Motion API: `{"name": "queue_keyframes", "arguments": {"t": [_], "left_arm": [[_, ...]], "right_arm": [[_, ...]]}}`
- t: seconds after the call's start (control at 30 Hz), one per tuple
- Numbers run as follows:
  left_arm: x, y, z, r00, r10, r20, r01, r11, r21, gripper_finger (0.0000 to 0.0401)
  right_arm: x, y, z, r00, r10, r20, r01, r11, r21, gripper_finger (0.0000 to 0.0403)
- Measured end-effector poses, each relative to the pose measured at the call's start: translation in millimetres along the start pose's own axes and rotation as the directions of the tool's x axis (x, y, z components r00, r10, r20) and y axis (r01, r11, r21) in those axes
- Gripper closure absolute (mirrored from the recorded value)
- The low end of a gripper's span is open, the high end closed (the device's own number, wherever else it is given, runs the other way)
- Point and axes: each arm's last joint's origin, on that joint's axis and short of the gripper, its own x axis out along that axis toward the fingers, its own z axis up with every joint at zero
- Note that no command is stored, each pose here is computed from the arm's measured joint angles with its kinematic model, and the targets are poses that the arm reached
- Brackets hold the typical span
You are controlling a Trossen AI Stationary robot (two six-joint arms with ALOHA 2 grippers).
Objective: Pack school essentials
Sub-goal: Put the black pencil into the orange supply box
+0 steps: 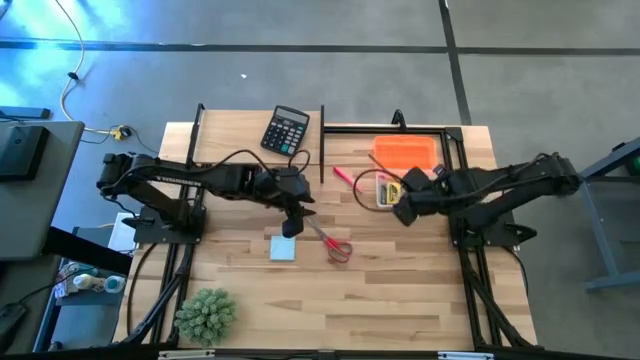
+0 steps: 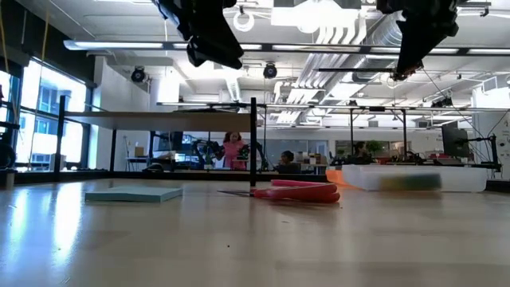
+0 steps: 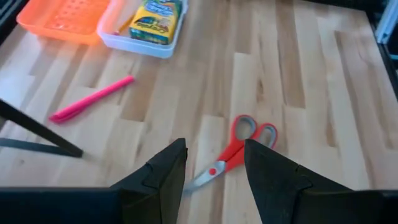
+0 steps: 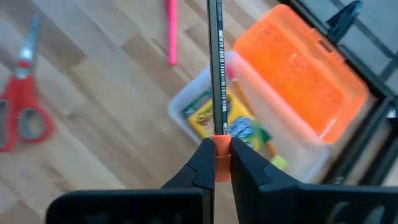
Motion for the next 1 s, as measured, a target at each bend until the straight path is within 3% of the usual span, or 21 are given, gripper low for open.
{"name": "queue_keyframes", "arguments": {"t": [0.2,0.4,0.67,0.87,1.0], "left_arm": [[0,12,2,1.000,0.030,0.005,-0.030,0.999,-0.012,0.0247],[0,27,4,0.998,0.061,0.013,-0.060,0.996,-0.058,0.0247],[0,37,5,0.996,0.090,0.017,-0.088,0.991,-0.102,0.0247],[0,38,6,0.996,0.092,0.023,-0.088,0.989,-0.121,0.0247],[0,39,6,0.995,0.100,0.024,-0.096,0.986,-0.140,0.0247]], "right_arm": [[17,-25,8,0.997,-0.032,-0.069,0.028,0.999,-0.046,0.0391],[55,-43,-12,0.988,0.044,-0.151,-0.052,0.997,-0.048,0.0391],[76,-70,-37,0.966,0.099,-0.239,-0.121,0.990,-0.077,0.0391],[87,-84,-36,0.959,0.061,-0.276,-0.105,0.983,-0.148,0.0391],[95,-90,-33,0.947,0.055,-0.316,-0.096,0.988,-0.118,0.0391]]}}
